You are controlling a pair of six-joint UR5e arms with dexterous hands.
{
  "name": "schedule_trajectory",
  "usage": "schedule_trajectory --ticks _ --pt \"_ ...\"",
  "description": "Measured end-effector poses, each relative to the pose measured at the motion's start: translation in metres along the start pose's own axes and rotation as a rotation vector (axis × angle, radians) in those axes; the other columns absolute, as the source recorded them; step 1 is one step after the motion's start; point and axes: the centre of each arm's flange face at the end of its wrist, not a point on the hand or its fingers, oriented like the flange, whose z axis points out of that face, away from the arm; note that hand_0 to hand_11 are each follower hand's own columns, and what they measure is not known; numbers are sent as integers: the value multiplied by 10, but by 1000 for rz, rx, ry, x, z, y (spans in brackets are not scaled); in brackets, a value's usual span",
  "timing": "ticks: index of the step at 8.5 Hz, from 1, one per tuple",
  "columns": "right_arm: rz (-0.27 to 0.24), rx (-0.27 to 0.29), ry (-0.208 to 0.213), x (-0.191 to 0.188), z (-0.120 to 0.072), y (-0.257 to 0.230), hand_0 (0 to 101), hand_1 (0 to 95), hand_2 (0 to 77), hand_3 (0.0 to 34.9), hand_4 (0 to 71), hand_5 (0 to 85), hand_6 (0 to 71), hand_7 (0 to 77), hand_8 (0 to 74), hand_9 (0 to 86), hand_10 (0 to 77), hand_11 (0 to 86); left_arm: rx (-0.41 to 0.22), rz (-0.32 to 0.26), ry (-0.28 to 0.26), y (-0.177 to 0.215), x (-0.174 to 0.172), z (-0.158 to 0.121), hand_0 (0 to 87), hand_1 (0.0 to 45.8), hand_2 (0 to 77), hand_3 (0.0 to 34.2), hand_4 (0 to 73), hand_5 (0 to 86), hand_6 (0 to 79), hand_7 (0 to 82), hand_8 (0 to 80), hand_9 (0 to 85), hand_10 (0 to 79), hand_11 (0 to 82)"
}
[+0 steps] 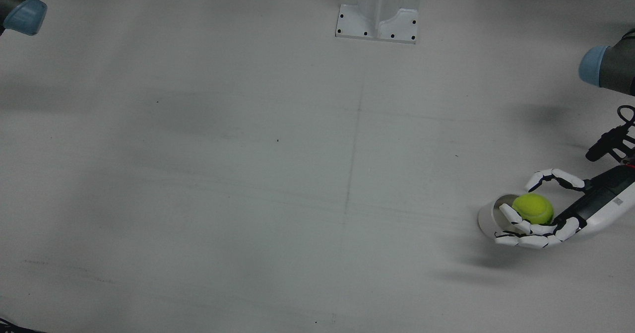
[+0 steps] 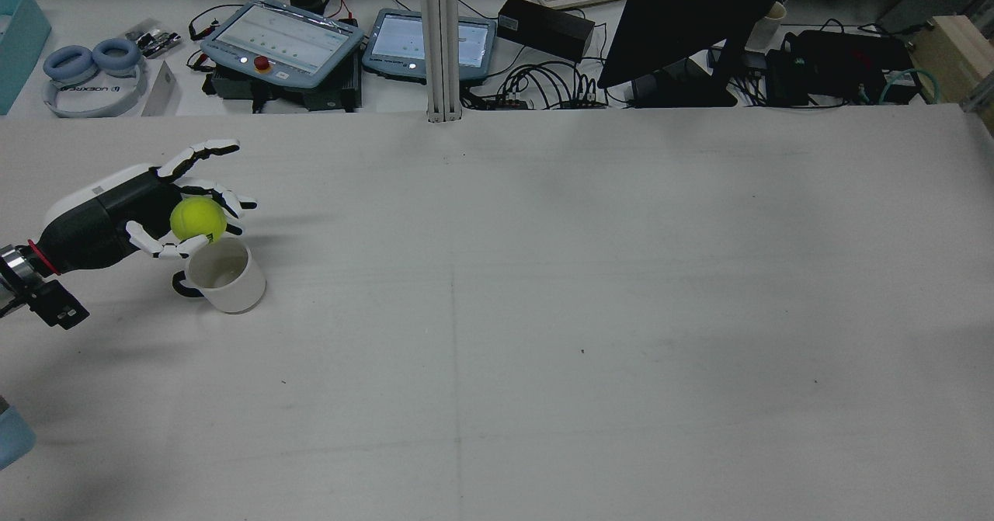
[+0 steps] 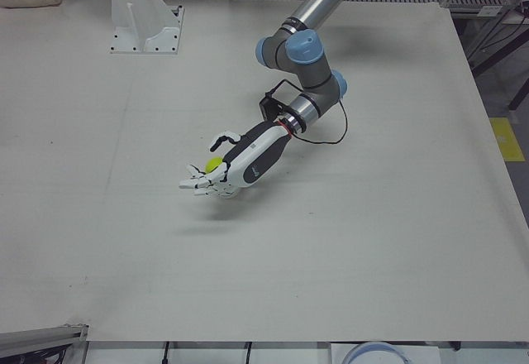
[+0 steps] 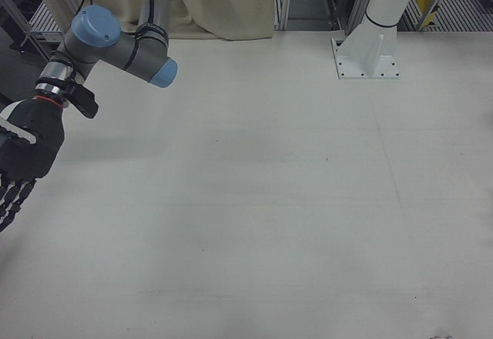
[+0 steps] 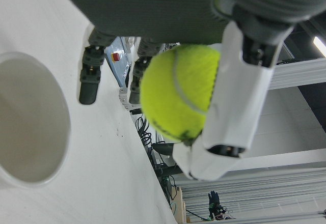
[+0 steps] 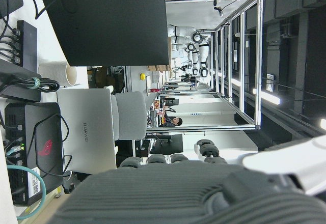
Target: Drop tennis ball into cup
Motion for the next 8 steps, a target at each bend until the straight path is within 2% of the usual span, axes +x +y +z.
schedule_trajectory --ticks 1,2,3,4,5,6,7,8 --pt "0 0 0 0 0 0 0 5 5 0 0 0 0 5 0 0 0 5 0 1 0 0 0 0 785 240 480 301 5 224 393 153 284 125 158 273" --pt "0 0 0 0 0 0 0 5 5 0 0 0 0 5 0 0 0 5 0 0 2 0 1 -1 748 240 480 300 5 224 393 235 273 125 164 262" --pt "0 -1 0 0 0 0 0 5 5 0 0 0 0 5 0 0 0 5 1 -5 4 -1 3 -1 713 235 447 300 5 207 284 224 245 125 158 262" --pt "0 -1 0 0 0 0 0 5 5 0 0 0 0 5 0 0 0 5 14 -12 23 -6 15 -5 671 240 464 302 5 207 387 191 262 114 164 256" --pt "0 0 0 0 0 0 0 5 5 0 0 0 0 5 0 0 0 5 54 2 80 -21 54 -14 671 240 464 302 5 207 387 191 262 114 164 256" --pt "0 0 0 0 0 0 0 5 5 0 0 0 0 5 0 0 0 5 113 29 153 -42 106 -25 673 240 464 302 11 207 295 207 224 109 158 256" --pt "0 0 0 0 0 0 0 5 5 0 0 0 0 5 0 0 0 5 181 58 236 -68 165 -36 793 240 496 300 5 229 409 235 262 131 174 284" --pt "0 0 0 0 0 0 0 5 5 0 0 0 0 5 0 0 0 5 233 75 297 -88 208 -49 793 240 496 300 5 229 409 235 262 131 174 284"
